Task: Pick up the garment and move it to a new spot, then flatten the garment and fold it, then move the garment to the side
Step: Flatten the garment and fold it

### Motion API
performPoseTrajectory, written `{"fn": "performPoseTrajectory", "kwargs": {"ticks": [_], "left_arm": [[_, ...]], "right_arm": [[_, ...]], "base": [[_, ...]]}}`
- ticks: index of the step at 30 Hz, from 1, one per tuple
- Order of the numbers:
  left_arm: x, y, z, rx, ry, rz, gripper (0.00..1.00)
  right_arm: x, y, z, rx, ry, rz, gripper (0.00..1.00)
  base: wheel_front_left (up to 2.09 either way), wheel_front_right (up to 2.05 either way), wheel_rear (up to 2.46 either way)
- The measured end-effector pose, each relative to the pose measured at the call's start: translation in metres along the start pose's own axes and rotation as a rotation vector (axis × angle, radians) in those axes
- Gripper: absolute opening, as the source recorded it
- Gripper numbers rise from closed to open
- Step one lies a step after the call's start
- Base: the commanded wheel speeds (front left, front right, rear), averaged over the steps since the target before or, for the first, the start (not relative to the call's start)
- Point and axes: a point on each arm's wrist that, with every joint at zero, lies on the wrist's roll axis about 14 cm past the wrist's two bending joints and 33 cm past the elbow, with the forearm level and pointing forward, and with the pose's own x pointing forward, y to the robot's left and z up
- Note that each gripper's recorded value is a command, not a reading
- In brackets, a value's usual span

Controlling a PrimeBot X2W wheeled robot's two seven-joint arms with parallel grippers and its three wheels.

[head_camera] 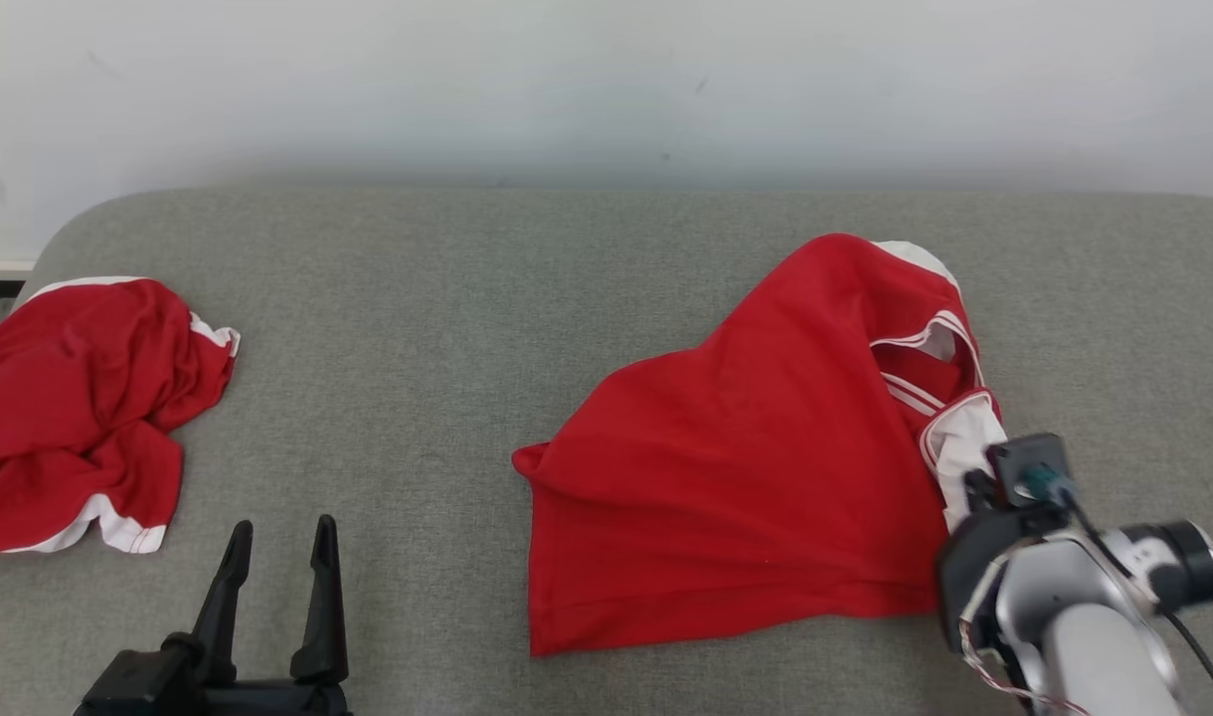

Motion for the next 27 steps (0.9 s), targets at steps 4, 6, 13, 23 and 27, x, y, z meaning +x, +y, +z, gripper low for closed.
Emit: {"fn": "performPoseTrajectory", "kwargs": {"ticks": [4,6,13,23,27], "left_arm": [[0.002,0.0,0.001,0.0,-0.005,0.0,1.0],[0.003,-0.003,0.002,-0.002,-0.008,-0.008,1.0],[0.009,-0.015,0.001,-0.008,-0.009,-0.045,1.0],[0.008,-0.018,0.004,-0.006,-0.018,-0.058,1.0],[0.002,-0.016,0.004,-0.006,-0.016,-0.052,1.0]], "right_arm": [[-0.021,-0.037,-0.015,0.11,-0.024,-0.108,0.0],[-0.033,-0.057,-0.022,0.146,-0.029,-0.169,0.0],[-0.068,-0.115,-0.068,0.225,0.047,-0.363,1.0],[-0.074,-0.114,-0.057,0.27,-0.109,-0.358,1.0],[-0.078,-0.09,-0.031,0.248,-0.26,-0.286,1.0]], "base": [[0.0,0.0,0.0],[0.0,0.0,0.0],[0.0,0.0,0.0],[0.0,0.0,0.0],[0.0,0.0,0.0]]}}
